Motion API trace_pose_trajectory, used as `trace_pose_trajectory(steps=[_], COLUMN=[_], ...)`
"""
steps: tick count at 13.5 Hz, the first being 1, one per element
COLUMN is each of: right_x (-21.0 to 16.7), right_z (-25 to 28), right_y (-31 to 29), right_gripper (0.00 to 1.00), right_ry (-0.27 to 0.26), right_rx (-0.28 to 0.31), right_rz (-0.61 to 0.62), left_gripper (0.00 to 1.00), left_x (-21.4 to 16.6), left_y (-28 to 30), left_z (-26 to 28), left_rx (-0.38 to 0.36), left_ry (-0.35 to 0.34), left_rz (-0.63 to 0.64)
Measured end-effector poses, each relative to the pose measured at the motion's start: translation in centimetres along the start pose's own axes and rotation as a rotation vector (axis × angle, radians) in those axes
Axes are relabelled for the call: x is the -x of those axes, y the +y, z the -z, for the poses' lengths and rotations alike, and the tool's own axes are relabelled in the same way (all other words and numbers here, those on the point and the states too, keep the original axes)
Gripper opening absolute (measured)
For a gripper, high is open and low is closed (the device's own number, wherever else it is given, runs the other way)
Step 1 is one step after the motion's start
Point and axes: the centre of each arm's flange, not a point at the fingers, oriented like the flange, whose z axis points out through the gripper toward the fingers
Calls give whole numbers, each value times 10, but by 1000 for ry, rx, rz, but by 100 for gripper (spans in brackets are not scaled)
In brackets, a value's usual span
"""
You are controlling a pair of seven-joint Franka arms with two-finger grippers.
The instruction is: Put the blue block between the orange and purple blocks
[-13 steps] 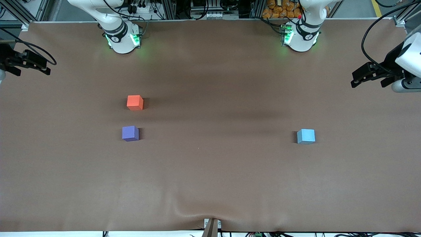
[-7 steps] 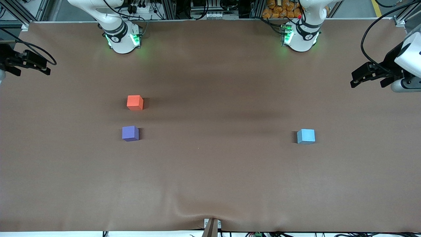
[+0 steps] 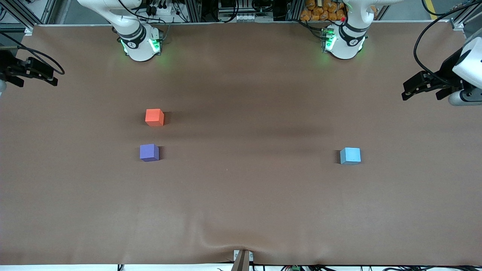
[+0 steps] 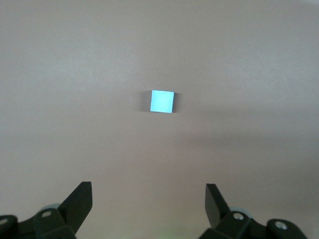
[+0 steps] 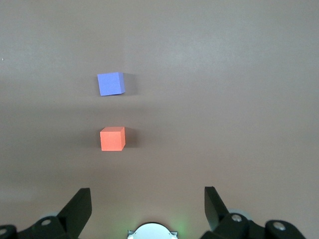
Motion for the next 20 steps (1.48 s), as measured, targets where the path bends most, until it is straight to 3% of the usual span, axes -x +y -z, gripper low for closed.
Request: trace_pose_trajectory(steps=[14, 17, 20], right_x=[-24, -24, -25], right_z=[-30, -30, -29], right_y=[-27, -26, -22], right_gripper=[100, 100, 100], right_ry=[-48, -46, -35], right_rx=[6, 5, 5], right_rz=[5, -3, -10], left_gripper=[100, 100, 100], left_x=[-6, -27, -54], left_y=[0, -4, -4], left_z=[-5, -44, -131], left_rx=[2, 4, 13], left_ry=[12, -11, 36], left_rz=[0, 9, 13])
